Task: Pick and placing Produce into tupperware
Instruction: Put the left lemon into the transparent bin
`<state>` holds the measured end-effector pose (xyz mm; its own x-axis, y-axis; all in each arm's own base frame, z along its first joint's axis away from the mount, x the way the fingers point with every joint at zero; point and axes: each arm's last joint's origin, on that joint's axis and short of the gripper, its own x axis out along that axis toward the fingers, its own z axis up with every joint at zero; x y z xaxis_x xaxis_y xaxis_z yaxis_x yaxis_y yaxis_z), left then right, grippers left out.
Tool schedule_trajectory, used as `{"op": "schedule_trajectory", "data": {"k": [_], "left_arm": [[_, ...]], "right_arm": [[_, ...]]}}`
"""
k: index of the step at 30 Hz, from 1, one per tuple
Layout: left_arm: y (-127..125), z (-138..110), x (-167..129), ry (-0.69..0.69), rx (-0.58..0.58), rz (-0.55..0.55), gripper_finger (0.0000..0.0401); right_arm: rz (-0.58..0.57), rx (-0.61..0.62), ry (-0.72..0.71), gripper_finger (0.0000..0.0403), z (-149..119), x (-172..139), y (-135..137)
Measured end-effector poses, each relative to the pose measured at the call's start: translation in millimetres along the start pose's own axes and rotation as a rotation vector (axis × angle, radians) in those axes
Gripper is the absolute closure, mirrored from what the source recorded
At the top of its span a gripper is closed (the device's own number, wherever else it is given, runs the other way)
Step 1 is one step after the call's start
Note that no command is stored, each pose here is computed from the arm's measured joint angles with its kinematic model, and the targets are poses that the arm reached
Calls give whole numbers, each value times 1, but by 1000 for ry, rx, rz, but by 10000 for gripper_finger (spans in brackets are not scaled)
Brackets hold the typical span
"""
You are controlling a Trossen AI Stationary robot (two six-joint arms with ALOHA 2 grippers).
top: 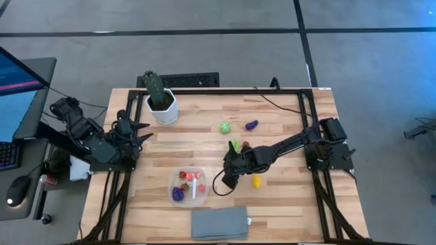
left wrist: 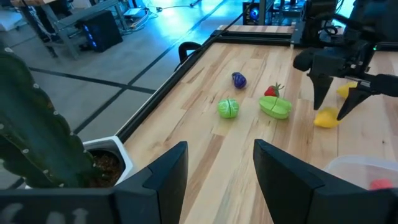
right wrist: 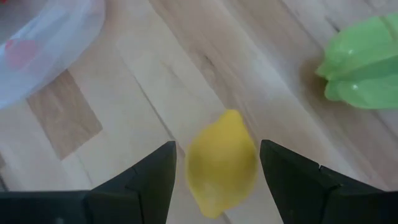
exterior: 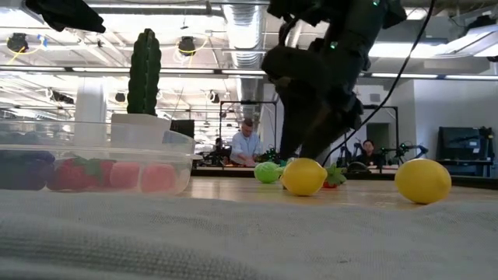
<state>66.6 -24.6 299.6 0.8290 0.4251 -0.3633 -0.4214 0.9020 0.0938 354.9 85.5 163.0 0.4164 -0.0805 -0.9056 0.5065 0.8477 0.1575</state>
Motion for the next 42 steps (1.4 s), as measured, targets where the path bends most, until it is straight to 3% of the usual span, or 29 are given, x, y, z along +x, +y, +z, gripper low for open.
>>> {"op": "schedule_trajectory", "data": {"k": [11,15,22,42], "left_arm": [[0,0,0,-7,0,11,227],[1,0,0,-8,0,12,227],[1,0,0,-8,-7,13,227],[1,0,0,-10,-7,17,227]], "right_arm": [[-8,-6,9,146,0,1,-2],[-8,0,54,146,-2,14,-5],[88,21,92,146,-2,29,2],[47,-21,145,147,-5,28,-4]]}}
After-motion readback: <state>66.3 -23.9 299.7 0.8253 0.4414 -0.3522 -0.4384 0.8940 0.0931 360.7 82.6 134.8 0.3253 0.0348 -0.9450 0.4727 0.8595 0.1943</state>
